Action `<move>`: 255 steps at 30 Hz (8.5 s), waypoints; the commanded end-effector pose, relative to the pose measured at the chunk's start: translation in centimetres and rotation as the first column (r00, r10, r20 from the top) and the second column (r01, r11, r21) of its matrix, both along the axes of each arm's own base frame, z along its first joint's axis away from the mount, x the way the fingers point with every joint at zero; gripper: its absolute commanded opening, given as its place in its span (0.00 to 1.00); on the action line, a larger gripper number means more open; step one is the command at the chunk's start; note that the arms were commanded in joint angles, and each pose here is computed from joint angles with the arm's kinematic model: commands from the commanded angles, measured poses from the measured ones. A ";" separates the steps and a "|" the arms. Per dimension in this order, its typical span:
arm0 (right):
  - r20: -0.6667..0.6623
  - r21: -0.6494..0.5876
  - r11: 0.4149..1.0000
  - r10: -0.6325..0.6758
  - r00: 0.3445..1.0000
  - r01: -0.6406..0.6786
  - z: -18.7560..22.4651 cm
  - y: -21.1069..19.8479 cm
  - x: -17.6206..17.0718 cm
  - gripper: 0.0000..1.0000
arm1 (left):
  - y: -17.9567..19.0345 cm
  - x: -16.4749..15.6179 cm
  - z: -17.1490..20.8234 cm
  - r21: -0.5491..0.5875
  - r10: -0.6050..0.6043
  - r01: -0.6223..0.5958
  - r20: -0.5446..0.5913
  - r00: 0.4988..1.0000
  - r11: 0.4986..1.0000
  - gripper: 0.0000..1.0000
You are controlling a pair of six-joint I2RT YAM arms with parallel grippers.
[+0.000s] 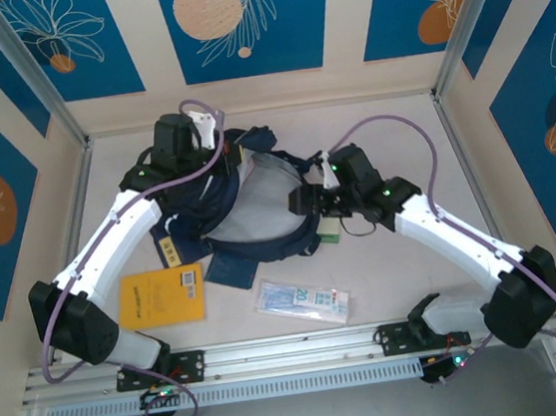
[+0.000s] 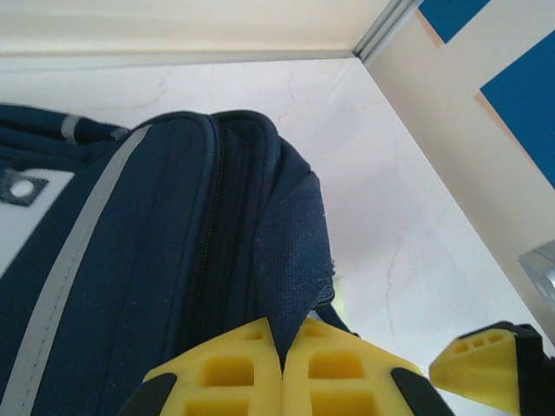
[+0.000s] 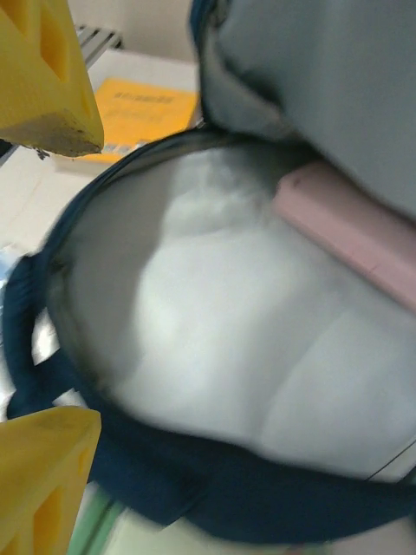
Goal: Pack books, pencil case, and school supplies into a backpack
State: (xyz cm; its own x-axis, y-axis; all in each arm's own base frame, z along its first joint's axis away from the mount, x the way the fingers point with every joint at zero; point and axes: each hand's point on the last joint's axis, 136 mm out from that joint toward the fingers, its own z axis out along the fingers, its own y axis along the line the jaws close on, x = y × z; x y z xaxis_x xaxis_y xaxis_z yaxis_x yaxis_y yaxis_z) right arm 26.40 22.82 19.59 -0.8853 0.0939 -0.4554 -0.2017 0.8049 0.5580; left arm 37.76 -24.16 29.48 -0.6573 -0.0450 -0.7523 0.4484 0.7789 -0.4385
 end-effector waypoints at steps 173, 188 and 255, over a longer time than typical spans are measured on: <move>-0.556 -0.091 0.996 -0.061 0.829 0.013 -13.0 -4.1 -8.7 0.38 | -0.1 0.5 -1.8 -0.033 0.002 -0.002 0.002 1.000 0.999 0.00; -0.670 -0.081 0.993 0.007 0.743 -0.083 -19.9 -1.5 -10.4 0.31 | -0.1 0.6 -1.9 -0.033 -0.002 0.002 -0.002 1.000 0.999 0.00; 0.068 0.685 0.723 0.059 0.996 -0.090 25.1 5.9 9.5 0.00 | 3.2 0.2 13.0 -0.093 0.128 -0.110 0.219 0.967 0.990 0.00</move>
